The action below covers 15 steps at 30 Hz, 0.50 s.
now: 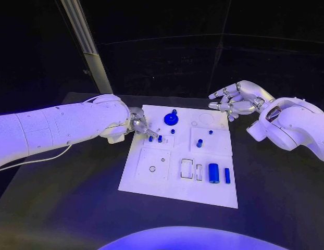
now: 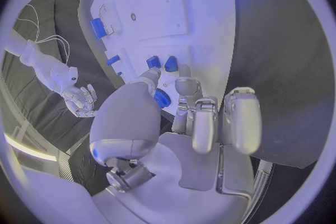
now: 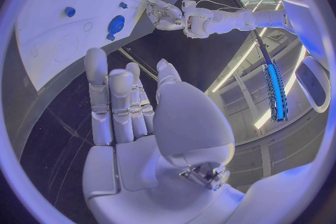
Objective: Assemble the parts on the task board
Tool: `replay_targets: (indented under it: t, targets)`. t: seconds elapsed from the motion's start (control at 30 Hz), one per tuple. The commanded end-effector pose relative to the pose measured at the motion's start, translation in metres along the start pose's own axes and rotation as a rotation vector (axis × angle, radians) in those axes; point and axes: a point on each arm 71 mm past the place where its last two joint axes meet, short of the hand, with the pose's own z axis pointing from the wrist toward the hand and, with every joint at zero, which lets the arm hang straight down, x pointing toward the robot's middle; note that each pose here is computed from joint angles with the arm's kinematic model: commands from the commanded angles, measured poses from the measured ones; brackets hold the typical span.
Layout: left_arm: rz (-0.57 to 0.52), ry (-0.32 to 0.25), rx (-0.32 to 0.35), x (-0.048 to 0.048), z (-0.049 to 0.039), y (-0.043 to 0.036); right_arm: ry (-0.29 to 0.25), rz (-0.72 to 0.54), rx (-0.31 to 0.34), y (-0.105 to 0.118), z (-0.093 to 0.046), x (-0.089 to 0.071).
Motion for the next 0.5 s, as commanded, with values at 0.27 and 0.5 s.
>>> replay_targets:
  t: [0.27,0.5]
  targets:
    - [-0.26,-0.106,0.257,-0.0125,-0.0045,-0.0118,0.003,-0.002,-0.007,0.001,0.001,-0.001]
    - [-0.301,-0.181,0.489,-0.0192,-0.0087,-0.0327,0.001,-0.003,-0.005,0.0,0.001,-0.001]
